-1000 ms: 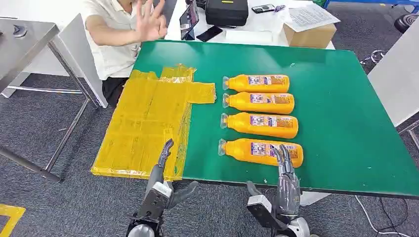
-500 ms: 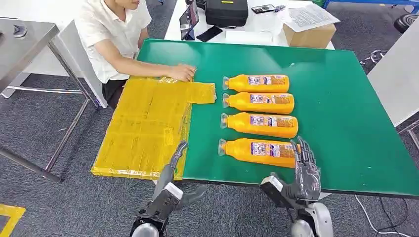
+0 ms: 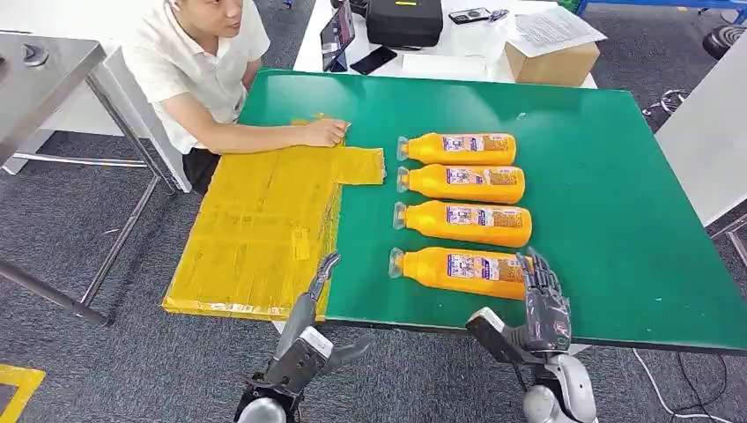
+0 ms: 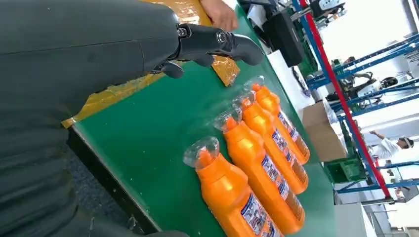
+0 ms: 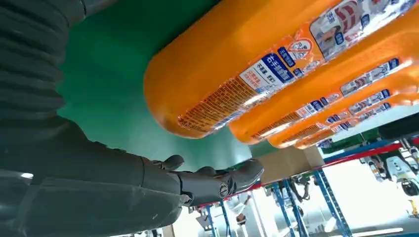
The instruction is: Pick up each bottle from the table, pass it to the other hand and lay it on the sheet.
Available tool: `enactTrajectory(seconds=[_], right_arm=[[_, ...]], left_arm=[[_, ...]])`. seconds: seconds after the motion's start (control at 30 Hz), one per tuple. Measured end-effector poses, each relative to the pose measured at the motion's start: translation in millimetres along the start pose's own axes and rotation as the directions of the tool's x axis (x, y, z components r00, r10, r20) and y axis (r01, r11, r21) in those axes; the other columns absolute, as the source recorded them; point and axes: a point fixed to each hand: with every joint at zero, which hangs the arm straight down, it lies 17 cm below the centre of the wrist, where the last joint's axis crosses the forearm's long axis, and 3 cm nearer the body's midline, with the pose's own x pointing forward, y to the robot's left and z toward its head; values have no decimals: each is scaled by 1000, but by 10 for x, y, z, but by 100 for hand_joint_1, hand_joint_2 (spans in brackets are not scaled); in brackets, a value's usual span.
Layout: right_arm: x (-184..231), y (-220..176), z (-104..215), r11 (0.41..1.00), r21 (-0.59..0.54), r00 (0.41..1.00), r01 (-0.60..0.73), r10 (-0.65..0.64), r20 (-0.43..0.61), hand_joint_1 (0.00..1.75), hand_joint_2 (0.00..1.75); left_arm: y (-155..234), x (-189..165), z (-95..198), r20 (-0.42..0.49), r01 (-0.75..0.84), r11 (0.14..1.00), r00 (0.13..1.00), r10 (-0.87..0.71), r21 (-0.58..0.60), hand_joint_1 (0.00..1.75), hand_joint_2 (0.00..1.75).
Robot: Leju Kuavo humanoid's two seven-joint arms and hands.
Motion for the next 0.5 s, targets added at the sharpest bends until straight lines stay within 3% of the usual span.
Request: enactTrajectory(seconds=[0.2,0.5], right_arm=[[-27,44,19,1000,16,1000,0,0,-10,0,175],[-126,271,-44,991,129,998,-37,42,-38,0,175]], left_arm=[[-15,4,3,1,0,1000,1000,0,-4,0,175],[-93,36,-1,5,-3,1000,1000,3,-27,0,175]])
